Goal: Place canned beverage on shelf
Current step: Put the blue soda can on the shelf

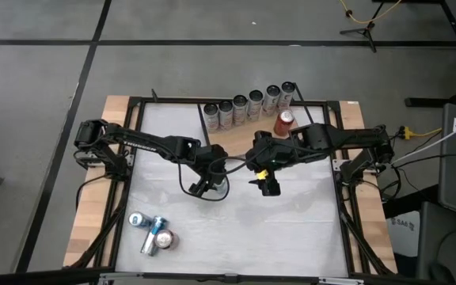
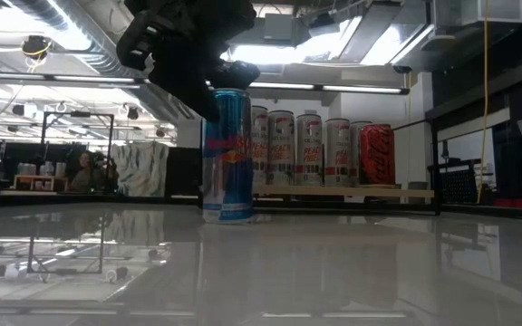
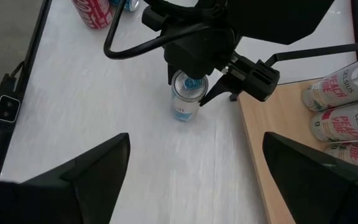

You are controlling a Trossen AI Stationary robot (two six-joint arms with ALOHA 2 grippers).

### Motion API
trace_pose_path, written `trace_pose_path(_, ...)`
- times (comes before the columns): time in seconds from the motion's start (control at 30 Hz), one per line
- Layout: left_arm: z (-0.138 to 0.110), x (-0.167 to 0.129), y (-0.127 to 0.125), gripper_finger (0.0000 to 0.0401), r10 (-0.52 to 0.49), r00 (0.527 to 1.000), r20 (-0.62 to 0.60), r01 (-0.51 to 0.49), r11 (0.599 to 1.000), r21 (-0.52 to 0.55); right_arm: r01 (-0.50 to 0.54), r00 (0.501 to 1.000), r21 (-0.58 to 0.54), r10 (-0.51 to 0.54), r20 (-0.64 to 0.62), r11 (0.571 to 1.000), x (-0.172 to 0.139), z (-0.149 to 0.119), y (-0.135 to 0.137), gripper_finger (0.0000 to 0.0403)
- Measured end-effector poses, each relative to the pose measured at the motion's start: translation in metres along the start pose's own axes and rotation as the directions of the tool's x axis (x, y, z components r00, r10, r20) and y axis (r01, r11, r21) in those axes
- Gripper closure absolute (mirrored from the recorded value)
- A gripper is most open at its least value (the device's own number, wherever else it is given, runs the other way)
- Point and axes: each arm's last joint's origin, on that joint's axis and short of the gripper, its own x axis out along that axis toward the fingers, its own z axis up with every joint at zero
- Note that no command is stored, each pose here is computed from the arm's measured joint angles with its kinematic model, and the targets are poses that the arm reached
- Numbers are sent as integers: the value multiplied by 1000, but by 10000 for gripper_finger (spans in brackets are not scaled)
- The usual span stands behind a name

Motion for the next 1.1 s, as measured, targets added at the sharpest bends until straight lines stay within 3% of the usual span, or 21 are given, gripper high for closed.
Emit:
trace_pose_path(0.2,1,0,1,134,26,1000,6,-26,998,-49,0,1000,0,0,0,1000,0,0,0,40)
trace_pose_path(0.5,7,-12,1,134,56,997,60,-54,998,-40,0,1000,0,0,1,1000,0,0,0,40)
trace_pose_path(0.73,13,-41,-1,134,99,985,139,-92,994,-55,0,1000,1,0,11,1000,0,1,0,40)
trace_pose_path(1.1,8,-117,-17,134,188,952,241,-124,958,-258,-5,984,13,2,180,1000,11,22,1,40)
